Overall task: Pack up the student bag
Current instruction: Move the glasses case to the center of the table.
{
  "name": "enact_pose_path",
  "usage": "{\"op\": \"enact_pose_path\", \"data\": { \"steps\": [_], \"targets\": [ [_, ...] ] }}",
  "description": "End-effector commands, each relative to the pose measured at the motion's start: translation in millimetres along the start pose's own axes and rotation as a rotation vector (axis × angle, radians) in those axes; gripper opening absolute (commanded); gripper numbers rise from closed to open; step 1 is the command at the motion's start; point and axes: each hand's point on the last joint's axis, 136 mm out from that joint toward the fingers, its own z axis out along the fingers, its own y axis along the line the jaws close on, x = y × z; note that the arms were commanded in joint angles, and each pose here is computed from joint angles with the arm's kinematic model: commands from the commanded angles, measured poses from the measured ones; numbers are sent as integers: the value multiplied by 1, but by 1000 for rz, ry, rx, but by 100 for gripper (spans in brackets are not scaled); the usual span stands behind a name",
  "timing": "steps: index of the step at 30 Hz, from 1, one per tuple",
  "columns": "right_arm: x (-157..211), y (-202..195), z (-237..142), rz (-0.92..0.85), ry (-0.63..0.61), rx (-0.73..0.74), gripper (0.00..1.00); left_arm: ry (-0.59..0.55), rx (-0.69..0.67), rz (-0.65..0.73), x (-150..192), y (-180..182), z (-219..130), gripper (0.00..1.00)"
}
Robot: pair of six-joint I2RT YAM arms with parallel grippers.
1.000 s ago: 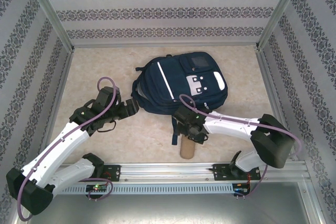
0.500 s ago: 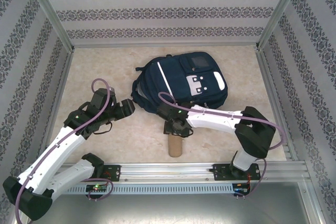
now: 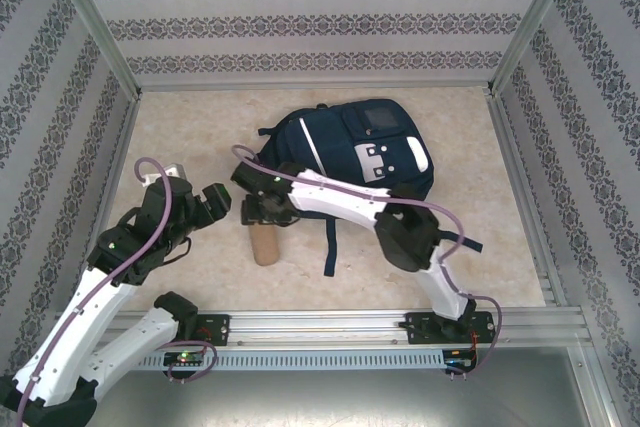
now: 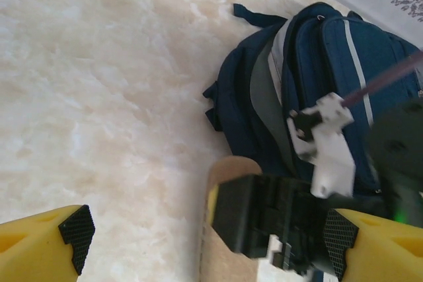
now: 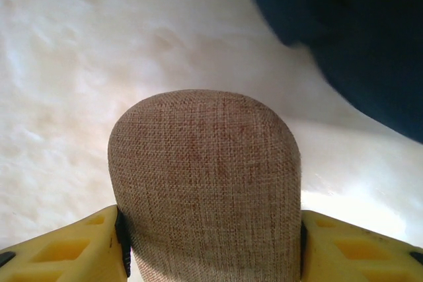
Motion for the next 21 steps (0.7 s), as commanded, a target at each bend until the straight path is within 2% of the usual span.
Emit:
{"op": "enact_pose_path", "data": {
  "steps": [1,6,9,14,21],
  "targets": [
    [0,6,13,-46,59,9,59,3,-90,17,3,21,-5,92],
    [-16,5,31,-35,67,6,65,16,-98,-6,9,25,-3,92],
    [-24,9,24,-64,47,-13,74,40,-98,-24,15,25,1,92],
    [-44,16,-16,-115,-42,-40,81,72,-113,-59,25,30,5,92],
    [-71,7,-81,-171,-157,-49,75,133,-116,-113,42,29,20,81]
  ]
}}
